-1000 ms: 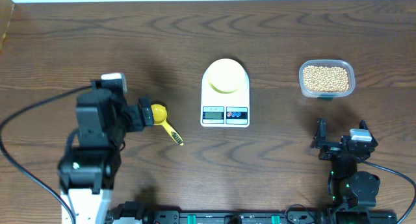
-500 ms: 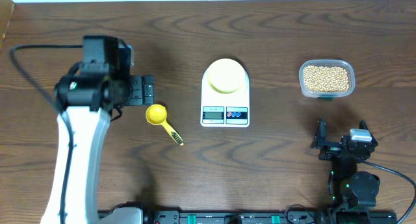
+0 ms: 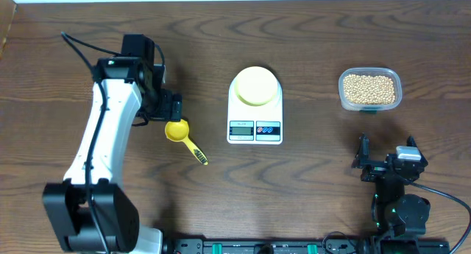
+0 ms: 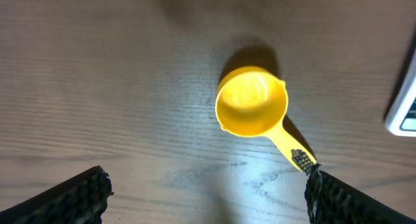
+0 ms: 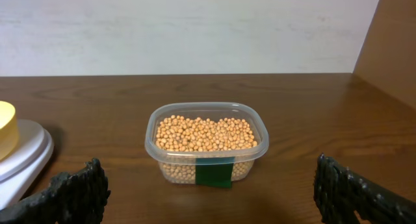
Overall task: Scoop item into bowl and weigh 50g on scale
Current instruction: 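Move the left gripper over the yellow scoop and lower it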
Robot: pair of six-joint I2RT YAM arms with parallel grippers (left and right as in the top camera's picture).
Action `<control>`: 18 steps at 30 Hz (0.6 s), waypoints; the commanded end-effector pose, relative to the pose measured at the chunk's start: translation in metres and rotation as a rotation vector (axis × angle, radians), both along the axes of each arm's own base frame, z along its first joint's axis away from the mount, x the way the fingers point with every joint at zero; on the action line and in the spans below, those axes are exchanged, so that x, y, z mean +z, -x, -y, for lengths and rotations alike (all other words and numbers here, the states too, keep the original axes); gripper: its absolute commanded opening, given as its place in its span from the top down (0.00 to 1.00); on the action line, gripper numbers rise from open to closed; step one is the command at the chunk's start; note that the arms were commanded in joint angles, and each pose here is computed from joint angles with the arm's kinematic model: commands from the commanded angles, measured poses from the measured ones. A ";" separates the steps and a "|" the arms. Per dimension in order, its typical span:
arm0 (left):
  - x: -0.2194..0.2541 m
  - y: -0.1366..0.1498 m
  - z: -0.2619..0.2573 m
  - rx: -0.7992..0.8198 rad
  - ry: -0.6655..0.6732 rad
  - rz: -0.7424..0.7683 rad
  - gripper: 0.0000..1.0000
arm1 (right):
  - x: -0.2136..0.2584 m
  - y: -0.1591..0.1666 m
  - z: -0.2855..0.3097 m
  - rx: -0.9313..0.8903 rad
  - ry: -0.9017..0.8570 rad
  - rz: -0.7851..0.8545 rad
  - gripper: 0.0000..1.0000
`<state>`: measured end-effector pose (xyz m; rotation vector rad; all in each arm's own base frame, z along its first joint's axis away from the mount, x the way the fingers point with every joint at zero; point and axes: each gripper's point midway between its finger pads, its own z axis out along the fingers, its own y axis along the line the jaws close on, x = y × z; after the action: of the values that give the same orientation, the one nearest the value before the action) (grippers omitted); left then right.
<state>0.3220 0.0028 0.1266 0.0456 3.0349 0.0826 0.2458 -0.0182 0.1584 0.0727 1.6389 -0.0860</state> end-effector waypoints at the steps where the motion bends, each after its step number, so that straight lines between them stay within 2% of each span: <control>1: -0.016 0.007 -0.004 -0.010 -0.015 -0.051 0.02 | 0.000 0.000 0.000 -0.005 -0.015 0.003 0.01; 18: -0.060 0.006 -0.004 -0.017 -0.015 -0.020 0.02 | 0.000 0.000 0.000 -0.005 -0.015 0.003 0.01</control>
<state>0.3184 0.0031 0.0734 0.0571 3.0436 0.0851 0.2458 -0.0182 0.1584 0.0727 1.6389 -0.0860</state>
